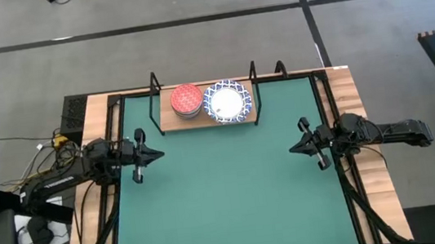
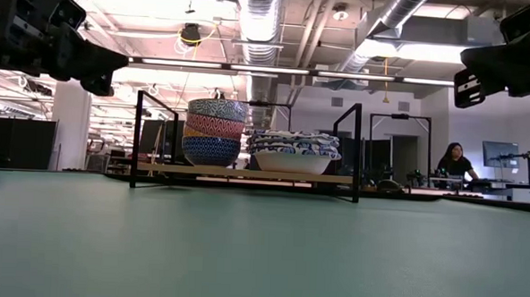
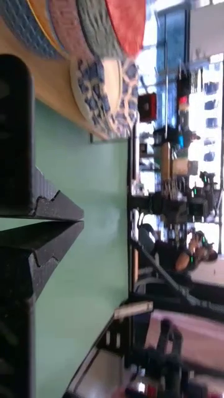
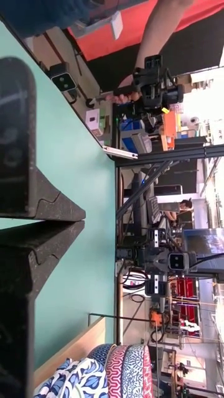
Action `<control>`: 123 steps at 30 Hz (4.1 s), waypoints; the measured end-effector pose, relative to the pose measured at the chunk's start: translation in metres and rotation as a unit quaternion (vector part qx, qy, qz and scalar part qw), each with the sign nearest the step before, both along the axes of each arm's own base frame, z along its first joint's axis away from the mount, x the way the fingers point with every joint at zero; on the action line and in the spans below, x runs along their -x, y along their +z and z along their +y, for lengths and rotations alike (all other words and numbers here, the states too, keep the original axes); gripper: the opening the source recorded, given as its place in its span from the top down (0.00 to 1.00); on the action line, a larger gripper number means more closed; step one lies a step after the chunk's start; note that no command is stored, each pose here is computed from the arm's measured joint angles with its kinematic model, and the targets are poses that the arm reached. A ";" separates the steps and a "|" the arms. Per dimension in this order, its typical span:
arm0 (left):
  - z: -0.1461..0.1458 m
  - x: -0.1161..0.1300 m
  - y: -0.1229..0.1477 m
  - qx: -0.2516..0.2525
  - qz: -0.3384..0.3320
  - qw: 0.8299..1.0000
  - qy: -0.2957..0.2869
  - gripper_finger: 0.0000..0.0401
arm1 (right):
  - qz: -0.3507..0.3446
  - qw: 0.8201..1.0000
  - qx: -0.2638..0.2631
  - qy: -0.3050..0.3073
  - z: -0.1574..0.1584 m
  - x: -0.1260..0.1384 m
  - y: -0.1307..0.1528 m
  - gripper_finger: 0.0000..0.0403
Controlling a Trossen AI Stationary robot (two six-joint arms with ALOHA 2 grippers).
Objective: Place and stack bowls onto a shelf
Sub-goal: Return to Home Position
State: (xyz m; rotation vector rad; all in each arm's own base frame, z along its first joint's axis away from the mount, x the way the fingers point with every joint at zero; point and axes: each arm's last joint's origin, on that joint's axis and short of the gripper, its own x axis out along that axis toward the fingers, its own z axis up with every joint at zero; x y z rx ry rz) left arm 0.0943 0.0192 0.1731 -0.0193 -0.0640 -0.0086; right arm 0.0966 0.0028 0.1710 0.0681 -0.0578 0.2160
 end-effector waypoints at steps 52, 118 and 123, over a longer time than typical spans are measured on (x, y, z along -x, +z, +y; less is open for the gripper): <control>0.003 0.000 -0.001 0.010 0.004 0.999 0.050 1.00 | 0.007 0.853 -0.390 -0.346 -0.029 0.010 0.003 0.91; 0.003 0.000 -0.001 0.010 0.004 0.999 0.050 1.00 | 0.106 0.874 -0.375 -0.290 -0.023 0.010 -0.004 0.91; 0.003 0.000 -0.001 0.010 0.004 0.999 0.050 1.00 | 0.106 0.874 -0.375 -0.290 -0.023 0.010 -0.004 0.91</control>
